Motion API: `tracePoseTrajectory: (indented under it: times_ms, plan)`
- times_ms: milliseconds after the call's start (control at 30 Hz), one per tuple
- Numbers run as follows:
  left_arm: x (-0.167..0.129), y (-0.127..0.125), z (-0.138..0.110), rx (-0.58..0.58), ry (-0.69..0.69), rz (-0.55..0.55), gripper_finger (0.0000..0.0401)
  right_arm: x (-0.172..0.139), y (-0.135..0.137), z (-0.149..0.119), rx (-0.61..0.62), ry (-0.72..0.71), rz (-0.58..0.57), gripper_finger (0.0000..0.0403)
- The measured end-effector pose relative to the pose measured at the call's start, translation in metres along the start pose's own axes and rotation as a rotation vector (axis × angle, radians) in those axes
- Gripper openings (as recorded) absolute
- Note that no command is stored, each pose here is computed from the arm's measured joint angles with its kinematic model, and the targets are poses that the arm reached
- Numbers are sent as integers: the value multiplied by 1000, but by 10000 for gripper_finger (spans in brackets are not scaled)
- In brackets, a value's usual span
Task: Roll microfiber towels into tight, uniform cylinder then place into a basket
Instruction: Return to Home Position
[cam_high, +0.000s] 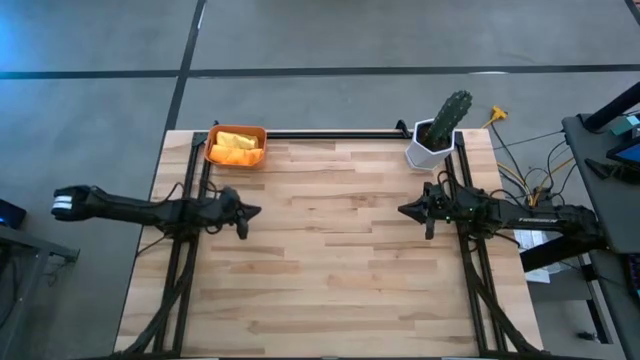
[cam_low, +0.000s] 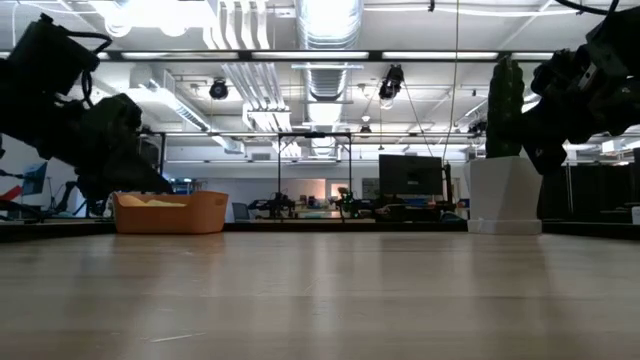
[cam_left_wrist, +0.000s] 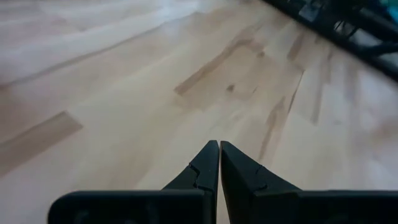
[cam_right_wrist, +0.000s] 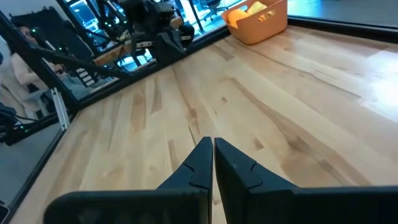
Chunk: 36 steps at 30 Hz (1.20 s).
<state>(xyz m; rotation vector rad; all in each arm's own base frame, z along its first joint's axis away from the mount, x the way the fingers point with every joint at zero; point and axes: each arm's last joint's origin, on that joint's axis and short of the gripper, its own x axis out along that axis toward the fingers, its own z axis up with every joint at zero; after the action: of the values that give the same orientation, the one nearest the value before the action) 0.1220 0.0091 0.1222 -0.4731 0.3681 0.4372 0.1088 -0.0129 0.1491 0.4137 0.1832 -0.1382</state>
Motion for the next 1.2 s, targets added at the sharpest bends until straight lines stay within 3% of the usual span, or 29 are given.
tracePoseTrajectory:
  times_ms: [300, 833, 1200]
  plan:
    - [2, 3, -7, 30, 71, 32, 0, 0, 0, 0, 0, 1, 0, 11]
    - [-41, -5, 32, -155, -400, -272, 0, 0, 0, -1, 0, 8, -4, 11]
    - [-41, -5, 32, -157, -402, -273, 0, -3, 1, 3, -1, -42, 17, 11]
